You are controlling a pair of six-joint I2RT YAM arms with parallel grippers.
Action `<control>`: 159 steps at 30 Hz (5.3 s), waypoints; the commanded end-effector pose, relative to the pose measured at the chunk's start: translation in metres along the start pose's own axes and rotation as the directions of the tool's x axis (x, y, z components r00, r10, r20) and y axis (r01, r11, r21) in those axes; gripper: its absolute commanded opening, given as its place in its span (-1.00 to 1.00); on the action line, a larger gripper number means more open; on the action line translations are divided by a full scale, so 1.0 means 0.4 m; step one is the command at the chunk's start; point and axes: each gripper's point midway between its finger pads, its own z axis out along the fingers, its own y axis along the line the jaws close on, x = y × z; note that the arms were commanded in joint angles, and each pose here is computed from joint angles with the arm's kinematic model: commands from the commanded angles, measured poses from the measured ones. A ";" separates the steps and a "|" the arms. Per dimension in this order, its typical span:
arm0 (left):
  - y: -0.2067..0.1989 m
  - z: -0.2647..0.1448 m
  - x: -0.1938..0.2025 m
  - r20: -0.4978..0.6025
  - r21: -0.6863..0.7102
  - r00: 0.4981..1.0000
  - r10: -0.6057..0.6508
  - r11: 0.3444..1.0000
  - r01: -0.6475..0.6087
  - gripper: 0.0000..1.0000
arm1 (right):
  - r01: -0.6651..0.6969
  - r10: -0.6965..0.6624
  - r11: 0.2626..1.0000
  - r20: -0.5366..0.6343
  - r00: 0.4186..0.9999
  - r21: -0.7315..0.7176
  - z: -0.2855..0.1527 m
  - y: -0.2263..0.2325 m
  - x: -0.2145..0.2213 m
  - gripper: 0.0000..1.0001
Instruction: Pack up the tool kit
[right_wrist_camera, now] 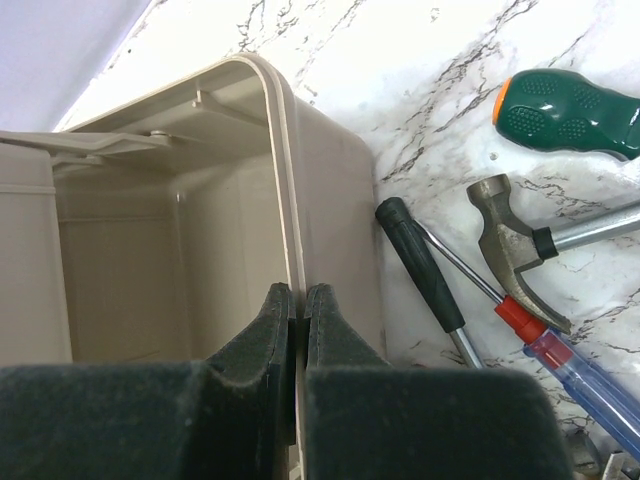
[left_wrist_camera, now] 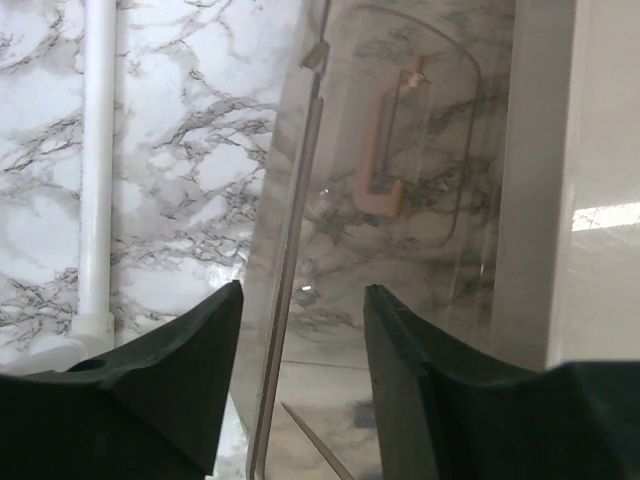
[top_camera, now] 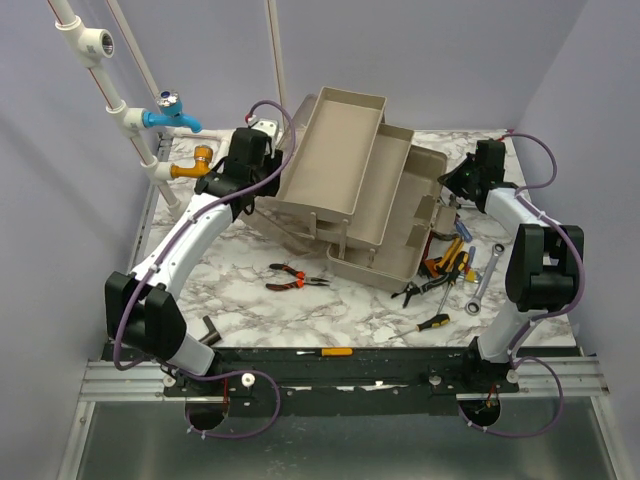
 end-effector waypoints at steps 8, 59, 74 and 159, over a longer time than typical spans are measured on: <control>-0.066 -0.192 -0.085 0.079 0.034 0.996 -0.028 0.999 0.025 0.39 | -0.060 0.062 0.998 -0.115 0.991 0.020 0.015 -0.036 0.095 -0.99; -0.311 -0.481 0.195 0.370 0.617 0.886 -0.279 0.787 -0.010 0.98 | -0.064 -0.027 0.855 0.167 0.986 0.515 -0.351 -0.284 0.075 0.63; -0.334 -0.497 0.347 0.473 0.715 0.842 -0.259 0.672 -0.194 0.98 | 0.017 0.030 0.856 -0.082 0.996 0.516 -0.320 -0.383 0.300 0.19; -0.852 -0.511 -0.108 0.138 0.972 0.968 -0.208 0.214 -0.093 -0.20 | 0.147 -0.076 0.337 0.129 0.989 -0.930 -0.881 0.412 0.100 -0.97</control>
